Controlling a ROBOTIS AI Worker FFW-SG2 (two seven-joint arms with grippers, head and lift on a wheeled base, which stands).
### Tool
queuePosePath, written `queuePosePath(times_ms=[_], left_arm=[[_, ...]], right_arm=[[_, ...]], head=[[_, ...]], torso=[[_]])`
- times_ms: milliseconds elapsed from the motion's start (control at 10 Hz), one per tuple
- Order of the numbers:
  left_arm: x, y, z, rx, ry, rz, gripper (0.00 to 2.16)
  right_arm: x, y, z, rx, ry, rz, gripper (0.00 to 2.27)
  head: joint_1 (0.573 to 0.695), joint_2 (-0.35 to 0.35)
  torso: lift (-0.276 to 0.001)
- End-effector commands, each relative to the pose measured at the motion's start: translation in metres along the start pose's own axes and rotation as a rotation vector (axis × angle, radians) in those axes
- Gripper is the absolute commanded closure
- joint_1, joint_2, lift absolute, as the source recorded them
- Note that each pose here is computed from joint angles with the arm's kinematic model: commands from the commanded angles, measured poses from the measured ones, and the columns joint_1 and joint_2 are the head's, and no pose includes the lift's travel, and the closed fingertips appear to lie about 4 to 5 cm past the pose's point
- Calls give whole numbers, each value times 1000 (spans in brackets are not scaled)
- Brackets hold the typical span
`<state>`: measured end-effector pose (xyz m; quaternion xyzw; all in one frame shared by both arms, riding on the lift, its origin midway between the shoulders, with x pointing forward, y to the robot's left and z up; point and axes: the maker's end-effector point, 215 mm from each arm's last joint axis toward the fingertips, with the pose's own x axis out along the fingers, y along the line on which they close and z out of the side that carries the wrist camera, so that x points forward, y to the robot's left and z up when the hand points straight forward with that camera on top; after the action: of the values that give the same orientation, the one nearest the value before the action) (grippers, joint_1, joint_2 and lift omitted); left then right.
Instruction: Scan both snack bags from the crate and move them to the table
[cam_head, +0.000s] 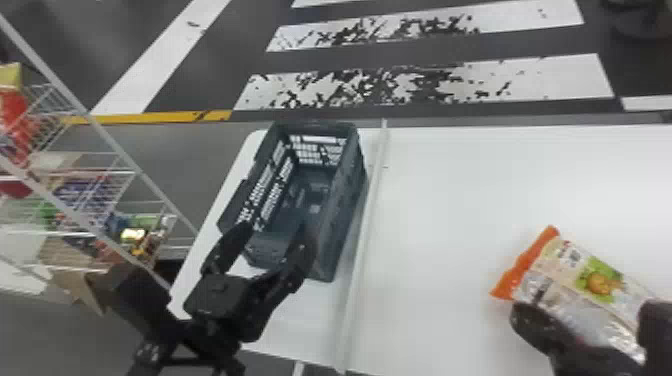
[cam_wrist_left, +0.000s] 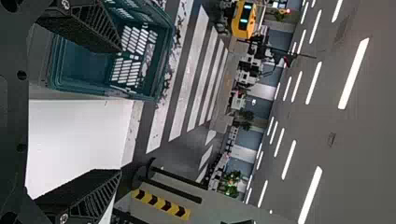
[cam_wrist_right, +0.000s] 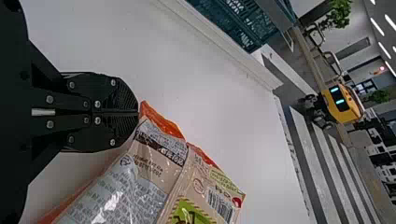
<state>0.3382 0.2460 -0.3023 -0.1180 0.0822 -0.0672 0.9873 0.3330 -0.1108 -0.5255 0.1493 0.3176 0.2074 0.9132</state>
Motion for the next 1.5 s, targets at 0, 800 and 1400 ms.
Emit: queuePosePath(times_ms=[0,800,1400], left_arm=[[1,-2,-3,-5,8,-12,76],[5,-10,-11,-32,12,-44,76],[12,-10,-18,-46,15,-52,76]], right_arm=[[7,-11,11,-7,-3,-25,2219],[20,-80,38,22,-4,-187,2216],[10,-111,51,66,-17,-242,2202]], head=[[695,241],[695,112],[695,48]], torso=[[-87],[-87],[-87]])
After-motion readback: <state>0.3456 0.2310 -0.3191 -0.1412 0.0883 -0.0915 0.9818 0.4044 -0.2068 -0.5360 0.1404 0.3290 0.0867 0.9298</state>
